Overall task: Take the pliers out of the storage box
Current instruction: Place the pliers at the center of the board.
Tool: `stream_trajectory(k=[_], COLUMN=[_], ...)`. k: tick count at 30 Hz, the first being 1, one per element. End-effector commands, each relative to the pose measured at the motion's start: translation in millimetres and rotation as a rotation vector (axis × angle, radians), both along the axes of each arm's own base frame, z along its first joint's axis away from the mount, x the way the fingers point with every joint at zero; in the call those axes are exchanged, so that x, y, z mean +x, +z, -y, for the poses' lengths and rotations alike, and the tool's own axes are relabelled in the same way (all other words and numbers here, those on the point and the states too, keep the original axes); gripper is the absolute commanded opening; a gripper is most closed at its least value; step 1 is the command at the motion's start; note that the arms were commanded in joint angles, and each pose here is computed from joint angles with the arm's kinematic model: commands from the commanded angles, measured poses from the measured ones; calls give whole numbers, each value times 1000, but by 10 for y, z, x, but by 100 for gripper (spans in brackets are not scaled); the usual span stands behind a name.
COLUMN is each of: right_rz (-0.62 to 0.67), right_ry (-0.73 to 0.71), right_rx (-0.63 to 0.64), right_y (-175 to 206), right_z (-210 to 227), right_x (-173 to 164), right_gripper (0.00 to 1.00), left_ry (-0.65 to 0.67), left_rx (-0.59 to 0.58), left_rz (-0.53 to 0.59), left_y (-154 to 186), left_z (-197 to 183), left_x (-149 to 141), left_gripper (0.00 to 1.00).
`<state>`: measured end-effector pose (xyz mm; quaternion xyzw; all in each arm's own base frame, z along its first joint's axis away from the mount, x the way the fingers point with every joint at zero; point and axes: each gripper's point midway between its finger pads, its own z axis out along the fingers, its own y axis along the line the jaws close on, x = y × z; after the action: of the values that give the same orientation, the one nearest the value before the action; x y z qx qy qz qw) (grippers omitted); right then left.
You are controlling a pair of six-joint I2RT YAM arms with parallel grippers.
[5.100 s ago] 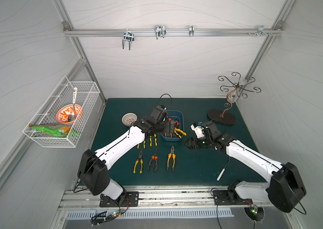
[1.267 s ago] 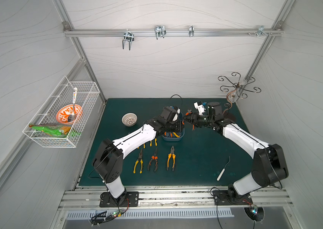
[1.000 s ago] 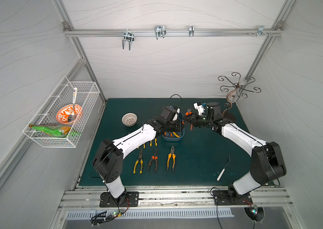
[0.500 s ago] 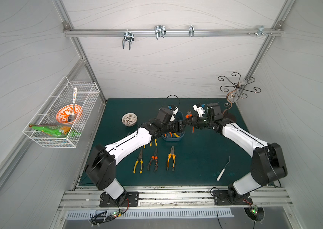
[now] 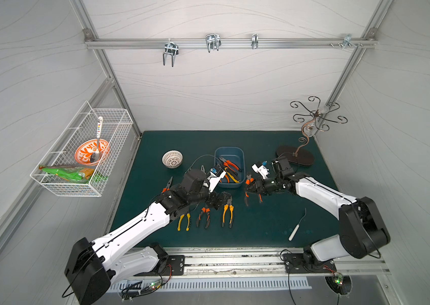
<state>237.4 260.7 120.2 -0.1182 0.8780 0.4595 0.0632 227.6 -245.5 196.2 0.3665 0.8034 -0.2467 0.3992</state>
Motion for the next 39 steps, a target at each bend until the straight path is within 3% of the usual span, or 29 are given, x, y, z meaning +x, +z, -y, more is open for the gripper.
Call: stream_trajectory(k=[1, 9, 26, 32, 39], right_rz=[-2, -40, -210, -257, -227], right_ry=[-1, -31, -4, -23, -62], right_rx=[4, -107, -148, -236, -273], right_y=[-81, -498, -867, -1016, -946], right_z=[-56, -62, -134, -13, 143], right_x=[-26, -3, -321, -356, -308], right_gripper=[4, 5, 10, 33, 49], left_ry=[-121, -152, -136, -137, -134], left_rx=[26, 40, 58, 62, 68], left_rz=[96, 76, 57, 53, 46], left_y=[49, -71, -198, -215, -220], left_z=[-3, 4, 4, 8, -2], left_x=[-149, -205, -164, -158, -163], left_gripper=[92, 93, 93, 92, 92])
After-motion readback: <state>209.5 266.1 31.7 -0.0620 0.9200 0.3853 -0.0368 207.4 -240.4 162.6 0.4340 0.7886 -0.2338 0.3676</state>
